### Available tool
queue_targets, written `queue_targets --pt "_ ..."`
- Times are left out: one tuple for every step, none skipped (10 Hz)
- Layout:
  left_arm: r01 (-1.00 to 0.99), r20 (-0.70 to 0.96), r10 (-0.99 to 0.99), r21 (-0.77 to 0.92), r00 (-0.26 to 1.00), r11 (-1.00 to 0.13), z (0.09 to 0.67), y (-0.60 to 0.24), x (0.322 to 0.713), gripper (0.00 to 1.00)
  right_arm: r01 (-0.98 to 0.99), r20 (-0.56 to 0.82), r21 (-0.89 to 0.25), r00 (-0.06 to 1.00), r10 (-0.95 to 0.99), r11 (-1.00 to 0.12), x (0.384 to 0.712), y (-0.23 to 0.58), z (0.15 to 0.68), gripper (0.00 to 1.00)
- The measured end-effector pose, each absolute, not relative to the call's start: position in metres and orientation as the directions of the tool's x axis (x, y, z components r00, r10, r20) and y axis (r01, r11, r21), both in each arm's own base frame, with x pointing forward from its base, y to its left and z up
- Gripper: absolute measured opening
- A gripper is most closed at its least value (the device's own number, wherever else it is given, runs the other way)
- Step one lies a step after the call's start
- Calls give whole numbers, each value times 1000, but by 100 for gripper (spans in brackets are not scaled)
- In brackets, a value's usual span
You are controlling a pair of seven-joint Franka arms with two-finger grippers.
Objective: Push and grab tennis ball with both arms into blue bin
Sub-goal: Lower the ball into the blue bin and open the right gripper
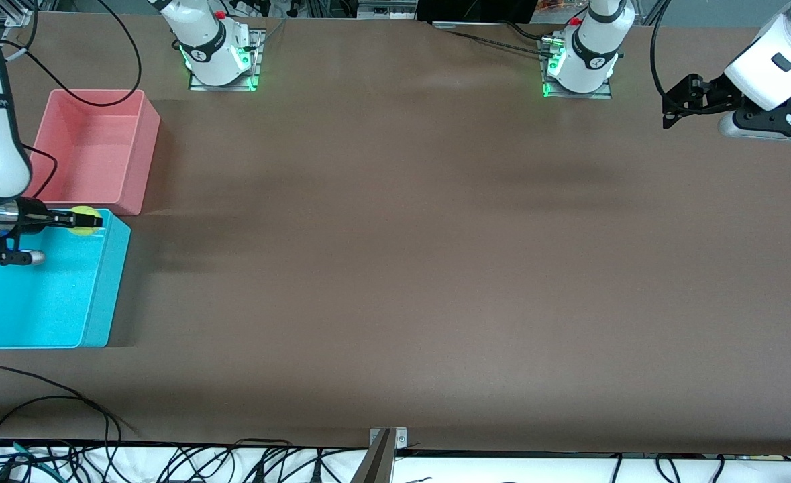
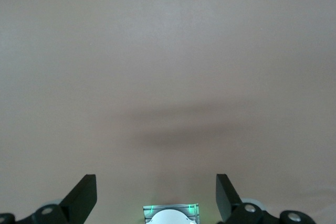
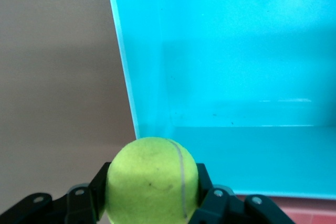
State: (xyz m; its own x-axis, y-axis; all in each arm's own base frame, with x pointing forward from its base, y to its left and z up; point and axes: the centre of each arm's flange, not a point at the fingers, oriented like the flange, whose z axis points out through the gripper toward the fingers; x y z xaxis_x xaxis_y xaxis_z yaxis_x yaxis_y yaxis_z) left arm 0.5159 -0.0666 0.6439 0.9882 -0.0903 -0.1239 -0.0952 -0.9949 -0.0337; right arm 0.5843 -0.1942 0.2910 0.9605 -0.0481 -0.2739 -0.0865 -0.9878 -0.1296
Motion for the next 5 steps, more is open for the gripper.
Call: queue_targets --pt "-78 -127 -73 -34 989 -996 642 -59 518 100 -63 -272 -139 962 -24 -988 582 -199 285 67" --pt "-56 -129 -51 -34 990 -998 641 -48 520 100 -45 -269 -151 963 -3 -988 576 -211 283 67" --pt "-38 -131 -33 -34 991 -999 640 -38 521 100 -34 -261 -159 965 9 -987 571 -226 279 67" --pt "-33 -132 -28 -34 991 -999 640 -36 521 100 -31 -259 -165 966 13 -986 568 -236 273 67" --pt "-34 -132 -29 -34 991 -999 640 -37 521 100 -15 -257 -172 966 31 -985 566 -239 267 67"
